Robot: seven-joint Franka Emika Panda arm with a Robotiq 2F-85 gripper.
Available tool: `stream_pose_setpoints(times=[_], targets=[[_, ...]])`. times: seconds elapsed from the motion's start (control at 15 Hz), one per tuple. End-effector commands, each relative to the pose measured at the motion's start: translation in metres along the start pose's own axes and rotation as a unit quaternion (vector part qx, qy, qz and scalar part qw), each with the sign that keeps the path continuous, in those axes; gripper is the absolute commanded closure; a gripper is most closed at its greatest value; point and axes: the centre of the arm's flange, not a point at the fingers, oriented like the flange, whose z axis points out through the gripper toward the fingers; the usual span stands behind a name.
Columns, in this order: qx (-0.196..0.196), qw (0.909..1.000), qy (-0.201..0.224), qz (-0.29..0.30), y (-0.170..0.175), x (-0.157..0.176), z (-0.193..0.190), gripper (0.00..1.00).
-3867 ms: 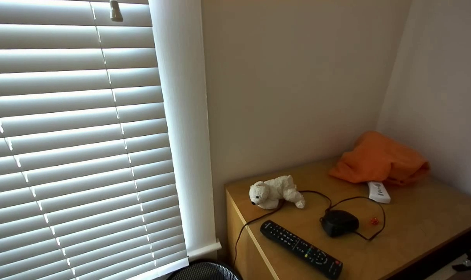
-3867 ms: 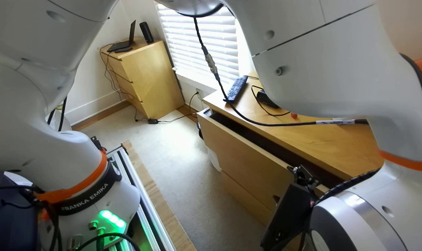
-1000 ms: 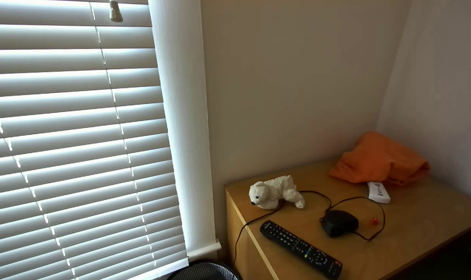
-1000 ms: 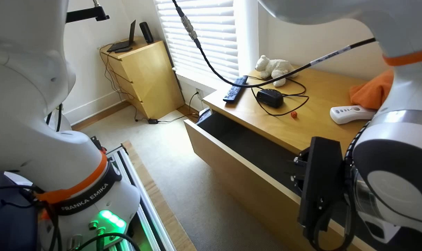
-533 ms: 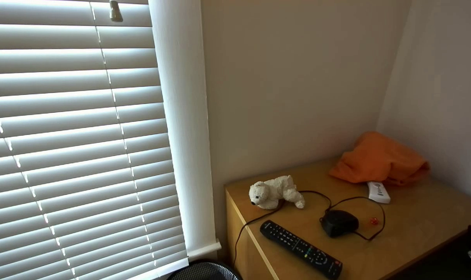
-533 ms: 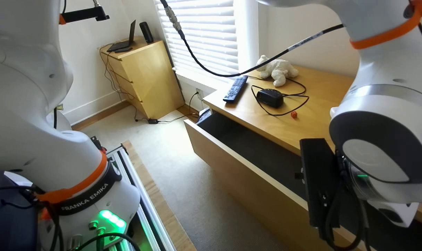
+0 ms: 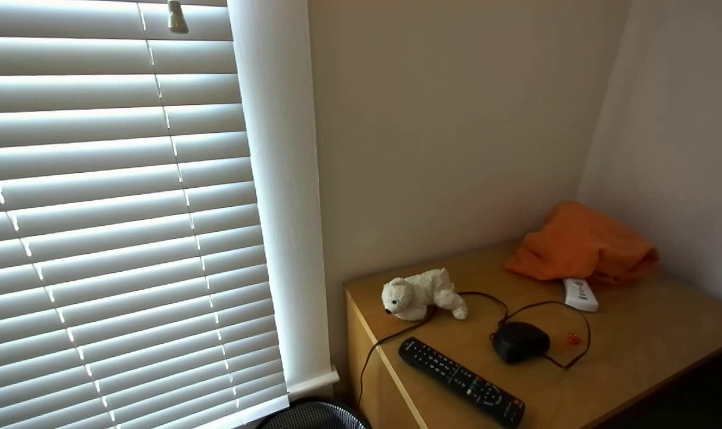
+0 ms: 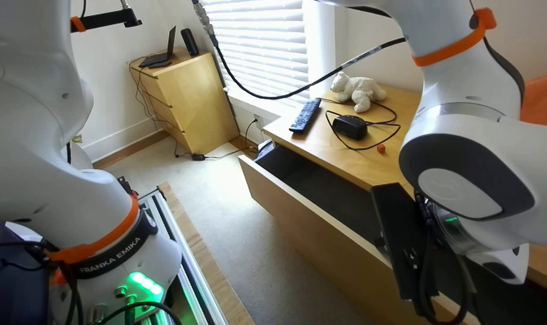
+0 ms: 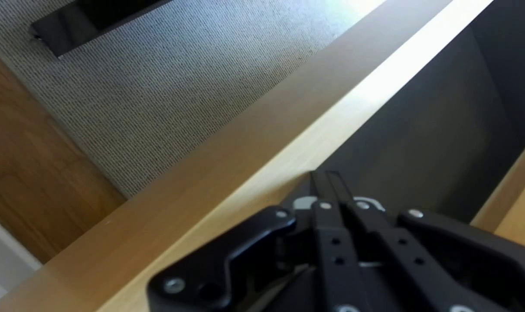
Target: Open the top drawer
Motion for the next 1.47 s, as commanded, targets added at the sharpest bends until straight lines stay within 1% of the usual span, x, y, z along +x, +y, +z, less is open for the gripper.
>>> stream_pose_setpoints(times=[0.0,0.2,0.33,0.6,0.73,1.0,1.2,1.33,1.4], targets=[[-0.032,0.9991,-0.024,-0.010,0.000,-0.019,0.002,1.00],[-0.048,0.9977,-0.045,-0.015,0.001,-0.021,0.004,1.00],[-0.050,0.9978,-0.036,-0.026,-0.001,-0.021,0.005,1.00],[-0.021,0.9988,-0.005,-0.043,-0.010,-0.019,0.003,1.00],[-0.014,0.9983,0.016,-0.055,-0.014,-0.016,0.004,1.00],[-0.033,0.9975,0.031,-0.055,-0.012,-0.014,0.012,1.00],[-0.049,0.9975,0.017,-0.048,-0.010,-0.020,0.018,1.00],[-0.050,0.9977,-0.013,-0.045,-0.009,-0.028,0.020,1.00],[-0.056,0.9973,-0.022,-0.043,-0.008,-0.030,0.020,1.00]])
